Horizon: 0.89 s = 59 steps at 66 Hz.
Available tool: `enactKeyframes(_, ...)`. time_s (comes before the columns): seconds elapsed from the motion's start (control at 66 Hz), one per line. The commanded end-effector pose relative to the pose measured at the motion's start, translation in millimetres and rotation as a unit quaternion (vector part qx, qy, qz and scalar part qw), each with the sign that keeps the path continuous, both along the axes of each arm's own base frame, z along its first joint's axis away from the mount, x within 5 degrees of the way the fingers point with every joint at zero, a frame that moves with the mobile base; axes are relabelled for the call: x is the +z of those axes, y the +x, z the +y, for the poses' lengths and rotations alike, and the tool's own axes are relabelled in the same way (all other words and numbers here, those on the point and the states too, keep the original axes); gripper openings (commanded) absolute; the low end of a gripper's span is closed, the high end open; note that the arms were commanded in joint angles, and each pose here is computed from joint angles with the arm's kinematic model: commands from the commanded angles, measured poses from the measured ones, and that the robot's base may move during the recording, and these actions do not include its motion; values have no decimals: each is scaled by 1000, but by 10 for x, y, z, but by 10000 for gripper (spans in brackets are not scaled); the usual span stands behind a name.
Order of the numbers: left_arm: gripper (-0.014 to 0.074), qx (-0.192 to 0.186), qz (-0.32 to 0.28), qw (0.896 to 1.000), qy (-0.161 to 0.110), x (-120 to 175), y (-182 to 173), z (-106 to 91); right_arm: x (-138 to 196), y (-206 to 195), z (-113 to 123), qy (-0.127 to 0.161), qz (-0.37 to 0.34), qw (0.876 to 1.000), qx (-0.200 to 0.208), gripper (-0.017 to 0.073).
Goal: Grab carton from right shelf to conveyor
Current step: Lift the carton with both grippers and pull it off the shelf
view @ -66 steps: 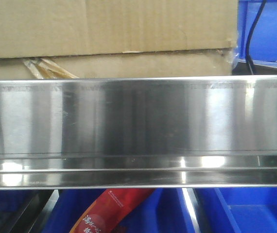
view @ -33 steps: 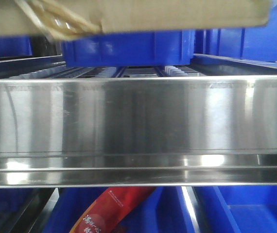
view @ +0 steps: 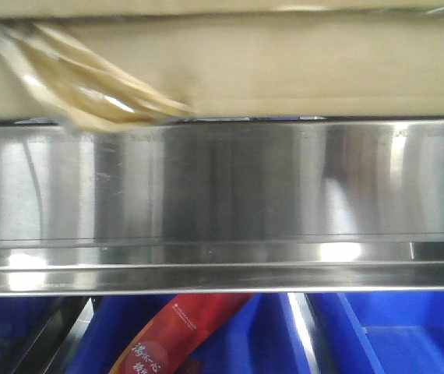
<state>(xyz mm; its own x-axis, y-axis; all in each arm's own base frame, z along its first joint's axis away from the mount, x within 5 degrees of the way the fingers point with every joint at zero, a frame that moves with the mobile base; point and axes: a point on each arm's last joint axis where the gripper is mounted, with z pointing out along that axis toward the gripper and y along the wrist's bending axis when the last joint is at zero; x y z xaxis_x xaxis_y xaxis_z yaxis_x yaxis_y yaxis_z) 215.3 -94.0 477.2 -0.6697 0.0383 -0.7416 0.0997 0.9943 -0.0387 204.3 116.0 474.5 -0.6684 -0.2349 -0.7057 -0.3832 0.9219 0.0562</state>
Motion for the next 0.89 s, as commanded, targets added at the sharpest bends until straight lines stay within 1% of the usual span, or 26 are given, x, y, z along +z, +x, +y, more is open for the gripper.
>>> enactKeyframes(0.0,-16,-23,-22,999,-32,95,-124,-17,76,-42,-20,12,-28,1000,5,-64)
enactKeyframes(0.061,-16,-23,-24,999,-34,111,-148,-4,86,-56,-26,14,-29,999,5,-66)
enactKeyframes(0.212,-16,-21,-29,999,-31,122,-157,12,118,-66,-31,22,-41,999,6,-66)
enactKeyframes(0.576,-16,-20,-29,999,-30,123,-157,13,118,-66,-31,22,-41,999,6,-66)
enactKeyframes(0.879,-16,-20,-29,999,-30,123,-156,15,140,-51,-21,29,-54,998,7,-66)
